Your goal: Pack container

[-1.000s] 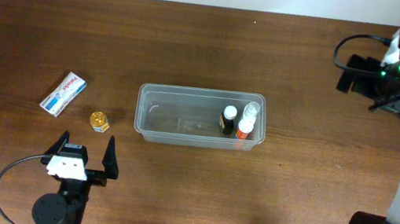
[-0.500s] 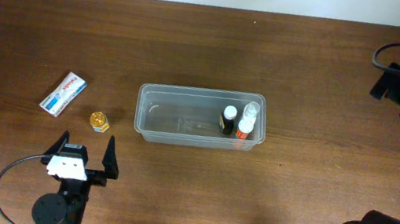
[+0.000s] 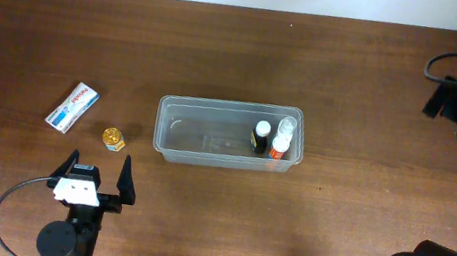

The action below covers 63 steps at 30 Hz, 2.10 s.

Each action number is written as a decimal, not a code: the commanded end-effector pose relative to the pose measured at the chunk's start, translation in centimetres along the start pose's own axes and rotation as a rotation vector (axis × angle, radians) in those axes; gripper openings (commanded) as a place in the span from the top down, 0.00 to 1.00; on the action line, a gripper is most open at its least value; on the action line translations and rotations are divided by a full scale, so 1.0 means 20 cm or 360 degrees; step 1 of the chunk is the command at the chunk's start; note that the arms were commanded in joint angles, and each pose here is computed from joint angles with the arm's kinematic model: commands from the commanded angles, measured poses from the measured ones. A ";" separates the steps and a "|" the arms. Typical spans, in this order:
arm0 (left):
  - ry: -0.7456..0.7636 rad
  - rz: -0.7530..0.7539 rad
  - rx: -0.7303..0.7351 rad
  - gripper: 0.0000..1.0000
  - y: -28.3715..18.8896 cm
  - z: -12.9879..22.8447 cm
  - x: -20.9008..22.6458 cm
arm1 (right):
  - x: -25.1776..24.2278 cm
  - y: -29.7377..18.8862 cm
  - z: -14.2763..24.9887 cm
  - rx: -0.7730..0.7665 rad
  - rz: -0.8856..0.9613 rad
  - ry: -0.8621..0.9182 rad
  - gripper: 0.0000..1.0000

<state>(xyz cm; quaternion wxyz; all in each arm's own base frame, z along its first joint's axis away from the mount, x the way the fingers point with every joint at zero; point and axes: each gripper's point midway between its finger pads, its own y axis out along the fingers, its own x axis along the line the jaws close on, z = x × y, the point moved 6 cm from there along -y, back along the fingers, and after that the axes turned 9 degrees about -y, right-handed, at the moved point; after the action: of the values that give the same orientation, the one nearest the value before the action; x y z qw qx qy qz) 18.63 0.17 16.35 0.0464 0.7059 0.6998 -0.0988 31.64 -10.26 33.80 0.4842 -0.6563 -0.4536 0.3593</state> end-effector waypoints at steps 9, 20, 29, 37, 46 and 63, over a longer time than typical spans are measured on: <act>0.0029 -0.0019 0.0002 0.01 0.00 0.01 0.01 | -0.02 0.01 -0.02 -0.0014 0.0032 -0.0084 0.02; 0.0029 -0.0019 0.0002 0.01 0.00 0.01 0.01 | -0.02 0.01 -0.02 -0.0014 0.0032 -0.0084 0.02; 0.0028 -0.0003 0.0005 0.01 0.00 0.01 0.00 | -0.02 0.01 -0.02 -0.0014 0.0032 -0.0084 0.02; 0.0035 0.0002 -0.0094 0.01 0.00 -0.05 0.00 | -0.02 0.01 -0.02 -0.0014 0.0032 -0.0084 0.02; 0.0019 0.0189 0.0031 0.01 -0.04 -0.09 -0.09 | -0.02 0.01 -0.02 -0.0014 0.0032 -0.0084 0.02; -0.0171 0.0087 0.0915 0.01 -0.02 -0.61 -0.22 | -0.02 0.01 -0.02 -0.0014 0.0032 -0.0084 0.02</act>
<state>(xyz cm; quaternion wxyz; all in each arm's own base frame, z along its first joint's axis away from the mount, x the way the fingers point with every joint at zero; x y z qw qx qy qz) 17.75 -1.41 27.68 -0.1010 0.7038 0.6400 -0.2912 31.91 -10.39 33.83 0.4667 -0.6509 -0.4673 0.3744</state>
